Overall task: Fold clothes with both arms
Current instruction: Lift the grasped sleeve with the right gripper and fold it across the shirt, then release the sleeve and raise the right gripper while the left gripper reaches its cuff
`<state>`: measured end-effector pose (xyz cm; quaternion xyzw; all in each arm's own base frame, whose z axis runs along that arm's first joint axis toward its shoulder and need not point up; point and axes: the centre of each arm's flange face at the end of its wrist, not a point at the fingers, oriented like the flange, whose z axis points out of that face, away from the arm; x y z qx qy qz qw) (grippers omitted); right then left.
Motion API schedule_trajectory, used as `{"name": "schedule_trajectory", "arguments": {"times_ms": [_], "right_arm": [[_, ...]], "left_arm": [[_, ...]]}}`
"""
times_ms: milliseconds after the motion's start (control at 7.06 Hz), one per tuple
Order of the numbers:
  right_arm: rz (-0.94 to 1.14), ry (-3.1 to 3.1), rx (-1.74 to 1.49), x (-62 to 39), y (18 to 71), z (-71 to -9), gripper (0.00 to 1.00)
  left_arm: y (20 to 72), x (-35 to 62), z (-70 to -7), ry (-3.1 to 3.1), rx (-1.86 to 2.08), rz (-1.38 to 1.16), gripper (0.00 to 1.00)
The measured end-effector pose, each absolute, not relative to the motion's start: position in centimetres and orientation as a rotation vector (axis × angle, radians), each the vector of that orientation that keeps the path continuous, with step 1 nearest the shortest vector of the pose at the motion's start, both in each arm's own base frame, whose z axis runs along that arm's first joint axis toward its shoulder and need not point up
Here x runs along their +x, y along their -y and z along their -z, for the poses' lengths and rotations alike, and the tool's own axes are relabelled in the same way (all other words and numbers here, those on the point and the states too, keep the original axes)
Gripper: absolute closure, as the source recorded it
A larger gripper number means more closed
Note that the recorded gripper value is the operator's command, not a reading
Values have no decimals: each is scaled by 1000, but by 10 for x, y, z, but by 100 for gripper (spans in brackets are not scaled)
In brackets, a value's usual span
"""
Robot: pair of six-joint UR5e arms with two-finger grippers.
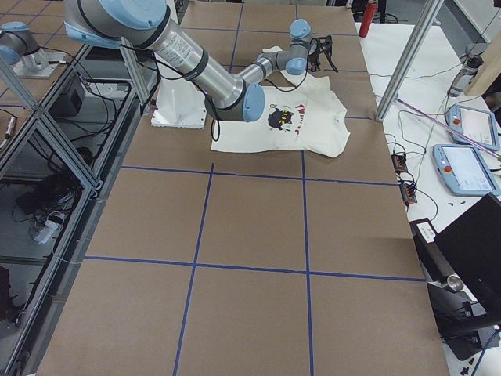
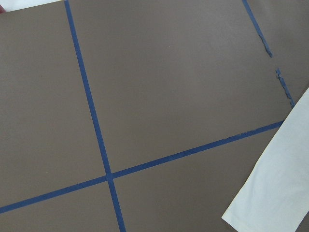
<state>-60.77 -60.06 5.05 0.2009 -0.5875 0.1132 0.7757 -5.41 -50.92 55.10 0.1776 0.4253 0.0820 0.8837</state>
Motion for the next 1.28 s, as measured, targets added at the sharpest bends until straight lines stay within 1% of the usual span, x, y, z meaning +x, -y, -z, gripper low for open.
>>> {"name": "schedule_trajectory", "arguments": {"times_ms": [283,567,850,992,1275], "right_arm": [[-263,1316,449,-610,598,-39,0],[-285,1266,396,-613,598,-59,0],[-271,1166,293,-583,603,-69,0],[-256,1088,226,-554,609,-71,0],[-177,940,141,-470,613,-103,0]], "left_arm": [[510,-53,-557,-884,359,-168,0],[516,-40,-552,-894,337,-118,0],[519,16,-538,-898,324,20,0],[507,48,-539,-906,324,89,0],[456,115,-532,-910,299,231,0]]}}
